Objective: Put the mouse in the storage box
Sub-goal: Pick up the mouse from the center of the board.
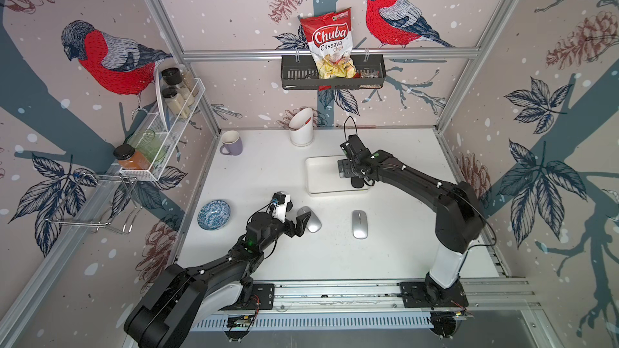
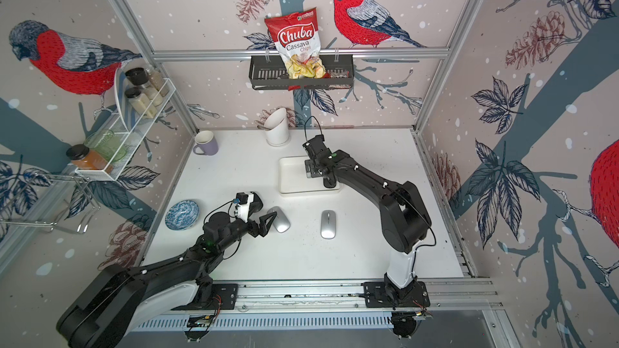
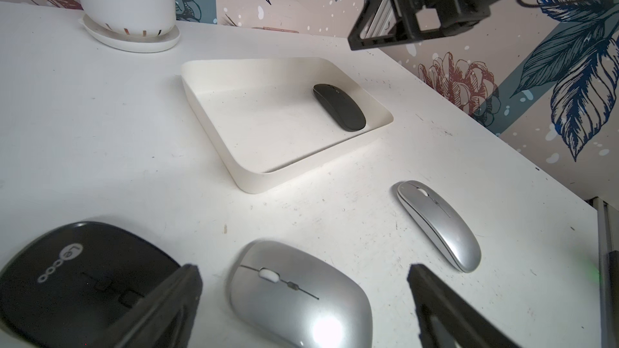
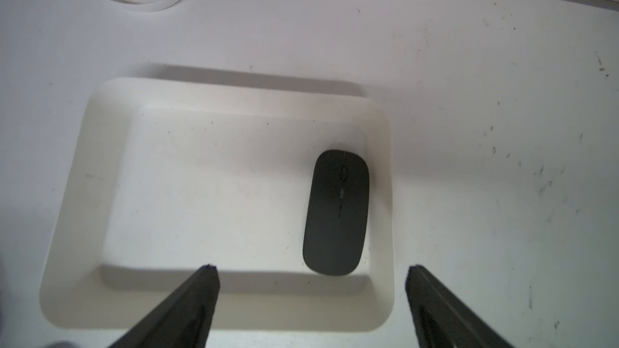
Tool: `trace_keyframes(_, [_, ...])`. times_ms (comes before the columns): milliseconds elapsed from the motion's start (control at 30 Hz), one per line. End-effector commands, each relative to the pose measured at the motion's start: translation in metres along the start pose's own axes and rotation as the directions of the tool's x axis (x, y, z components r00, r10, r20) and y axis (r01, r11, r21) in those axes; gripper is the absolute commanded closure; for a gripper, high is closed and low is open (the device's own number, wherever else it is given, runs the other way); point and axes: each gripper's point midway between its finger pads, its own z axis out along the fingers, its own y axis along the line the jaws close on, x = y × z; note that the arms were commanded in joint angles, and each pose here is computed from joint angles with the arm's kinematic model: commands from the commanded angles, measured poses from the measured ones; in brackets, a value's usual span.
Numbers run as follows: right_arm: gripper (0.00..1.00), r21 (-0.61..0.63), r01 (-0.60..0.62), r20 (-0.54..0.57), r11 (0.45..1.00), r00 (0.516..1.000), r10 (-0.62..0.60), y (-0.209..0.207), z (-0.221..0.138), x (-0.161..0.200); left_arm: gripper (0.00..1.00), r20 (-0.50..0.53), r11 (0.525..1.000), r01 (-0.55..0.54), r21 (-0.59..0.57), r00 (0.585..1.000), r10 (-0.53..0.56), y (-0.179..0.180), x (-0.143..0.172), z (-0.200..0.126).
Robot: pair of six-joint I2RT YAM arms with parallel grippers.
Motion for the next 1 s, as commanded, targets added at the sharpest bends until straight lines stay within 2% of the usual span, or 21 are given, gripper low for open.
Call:
trace_keyframes(0, [0.07,-0.094,-0.085,-0.023,0.992,0.996,0.084,0.013,-0.013,0.031,0.01,0.054,1.000,-0.003,-0.014,0.999,0.004,0.001,-0.010,-0.003])
trace_keyframes(100, [0.00,-0.112,-0.143,-0.072,0.983,0.988,0.135,0.014,-0.026,0.074,0.01,0.072,1.000,-0.014,-0.011,0.997,0.014,0.000,-0.011,-0.007])
trace_keyframes(233, [0.00,-0.152,-0.199,-0.167,0.968,0.971,0.173,0.028,-0.037,0.128,0.01,0.088,0.996,-0.065,0.058,0.994,0.059,-0.013,-0.011,-0.012])
trace_keyframes(333, [0.00,-0.142,-0.225,-0.233,0.964,0.954,0.188,0.030,-0.038,0.154,0.01,0.102,0.993,-0.091,0.076,0.991,0.083,-0.017,-0.012,-0.014])
trace_keyframes(500, [0.00,-0.079,-0.265,-0.284,0.961,0.930,0.233,0.022,-0.028,0.175,0.01,0.145,0.977,-0.166,0.132,0.979,0.146,-0.029,-0.013,-0.021])
trace_keyframes(600, [0.01,-0.056,-0.261,-0.300,0.964,0.925,0.233,0.022,-0.019,0.182,0.01,0.170,0.974,-0.185,0.128,0.972,0.162,-0.030,-0.015,-0.025])
trace_keyframes(967, [0.14,-0.044,-0.229,-0.364,0.972,0.910,0.198,0.038,0.005,0.191,0.01,0.124,0.974,-0.174,0.145,0.980,0.157,-0.031,-0.010,-0.017])
